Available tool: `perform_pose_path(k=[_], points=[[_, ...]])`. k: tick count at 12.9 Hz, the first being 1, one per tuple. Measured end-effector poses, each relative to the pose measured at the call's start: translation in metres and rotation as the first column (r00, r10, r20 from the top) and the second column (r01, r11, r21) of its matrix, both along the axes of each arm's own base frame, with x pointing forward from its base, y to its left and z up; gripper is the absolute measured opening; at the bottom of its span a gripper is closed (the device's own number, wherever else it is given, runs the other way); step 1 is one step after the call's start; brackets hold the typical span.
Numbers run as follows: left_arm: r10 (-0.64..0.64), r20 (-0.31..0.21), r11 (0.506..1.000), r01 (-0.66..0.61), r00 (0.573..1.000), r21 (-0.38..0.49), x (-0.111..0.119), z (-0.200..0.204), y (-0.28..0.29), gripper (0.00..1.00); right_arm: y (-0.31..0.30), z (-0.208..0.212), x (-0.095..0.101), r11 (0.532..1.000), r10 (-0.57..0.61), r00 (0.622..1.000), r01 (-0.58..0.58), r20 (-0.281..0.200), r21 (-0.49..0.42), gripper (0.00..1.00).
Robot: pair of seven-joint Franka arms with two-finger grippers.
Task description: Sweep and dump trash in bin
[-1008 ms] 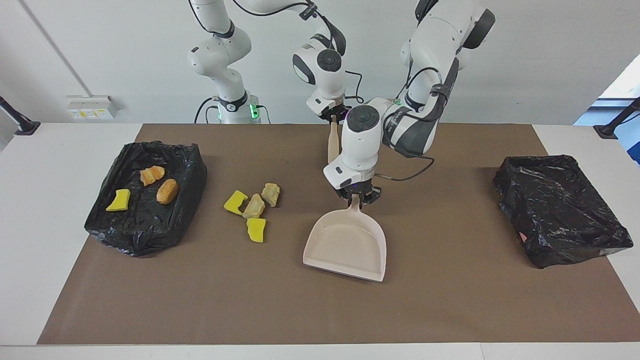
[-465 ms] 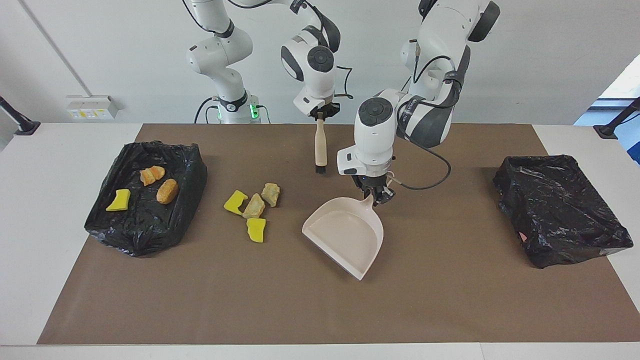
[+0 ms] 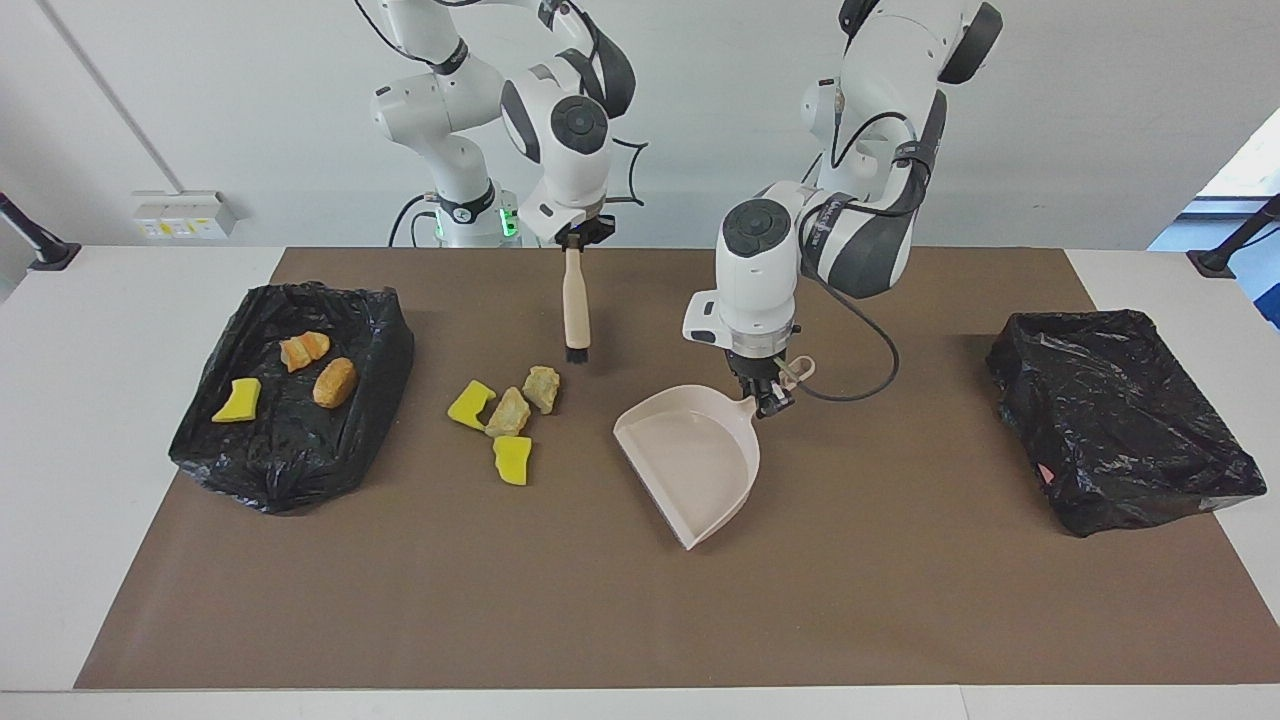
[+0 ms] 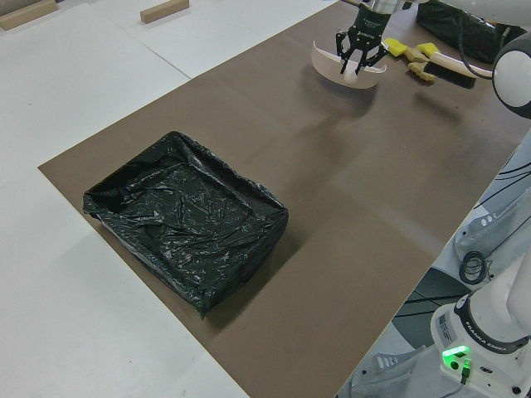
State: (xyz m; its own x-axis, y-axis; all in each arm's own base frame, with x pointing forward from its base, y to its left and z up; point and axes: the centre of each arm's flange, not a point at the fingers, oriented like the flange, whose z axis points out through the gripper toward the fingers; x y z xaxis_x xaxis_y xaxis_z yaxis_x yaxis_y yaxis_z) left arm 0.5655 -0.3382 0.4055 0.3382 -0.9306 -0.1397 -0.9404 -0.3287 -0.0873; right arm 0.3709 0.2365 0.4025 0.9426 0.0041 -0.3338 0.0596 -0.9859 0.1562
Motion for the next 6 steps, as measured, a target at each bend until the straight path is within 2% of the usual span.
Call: perform_pose_path(k=[3,6], points=[[-0.12,-0.024,0.993,0.12,0.992,0.005,-0.004,-0.004,-0.002,0.32,-0.052,-0.005,0.028,0.992,0.026,0.999,-0.02,0.042,-0.125,0.26],[-0.251,-0.034,0.968,0.251,0.967,0.003,-0.015,-0.016,-0.006,0.32,-0.105,-0.013,0.052,0.975,0.045,0.998,-0.034,0.046,-0.221,0.26]])
